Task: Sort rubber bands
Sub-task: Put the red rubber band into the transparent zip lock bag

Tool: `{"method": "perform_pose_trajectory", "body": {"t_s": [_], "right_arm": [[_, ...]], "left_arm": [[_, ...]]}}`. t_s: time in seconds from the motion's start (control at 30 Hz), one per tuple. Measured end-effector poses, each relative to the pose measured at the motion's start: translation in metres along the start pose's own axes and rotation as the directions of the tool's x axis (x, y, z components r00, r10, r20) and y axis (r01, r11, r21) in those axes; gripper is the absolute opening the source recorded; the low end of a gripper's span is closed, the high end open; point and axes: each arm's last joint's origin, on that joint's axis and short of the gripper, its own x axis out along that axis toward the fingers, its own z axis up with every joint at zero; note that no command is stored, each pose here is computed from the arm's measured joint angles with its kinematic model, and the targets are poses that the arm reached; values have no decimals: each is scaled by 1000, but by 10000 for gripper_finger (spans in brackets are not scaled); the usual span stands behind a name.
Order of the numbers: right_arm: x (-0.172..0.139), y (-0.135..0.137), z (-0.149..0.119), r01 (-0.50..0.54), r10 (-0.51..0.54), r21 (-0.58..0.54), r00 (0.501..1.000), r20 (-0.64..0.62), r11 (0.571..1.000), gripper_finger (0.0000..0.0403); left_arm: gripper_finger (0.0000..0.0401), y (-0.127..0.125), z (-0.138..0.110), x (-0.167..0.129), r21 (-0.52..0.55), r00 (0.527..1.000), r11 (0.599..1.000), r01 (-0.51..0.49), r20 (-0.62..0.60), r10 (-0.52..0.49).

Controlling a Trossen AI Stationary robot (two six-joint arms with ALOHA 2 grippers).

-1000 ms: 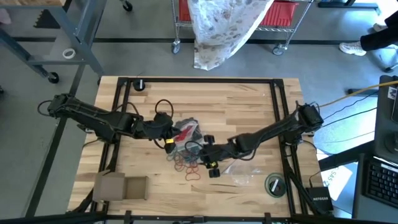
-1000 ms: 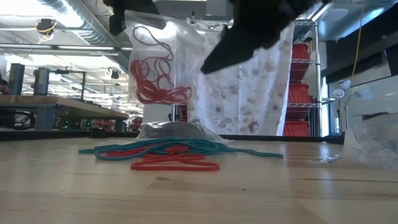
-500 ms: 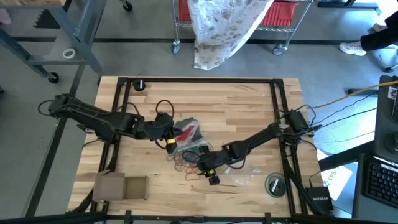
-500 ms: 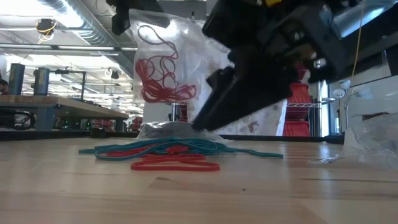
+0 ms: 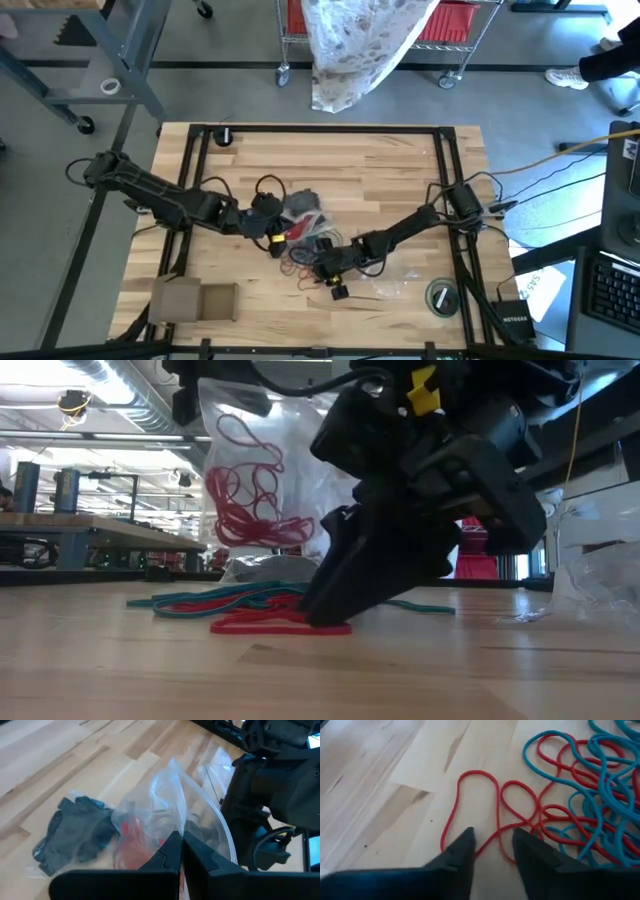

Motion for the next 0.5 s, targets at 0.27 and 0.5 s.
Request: {"method": "perform_pose_trajectory", "body": {"t_s": [0.27, 0.5], "right_arm": [[-22, 13, 1, 65, -64, 11, 993, -94, 998, 8], [-95, 47, 40, 78, -76, -57, 996, 42, 995, 1]], "left_arm": [[1, -8, -8, -3, 9, 1000, 1000, 18, -12, -18], [1, -19, -18, -5, 29, 998, 998, 52, -27, -52]]}}
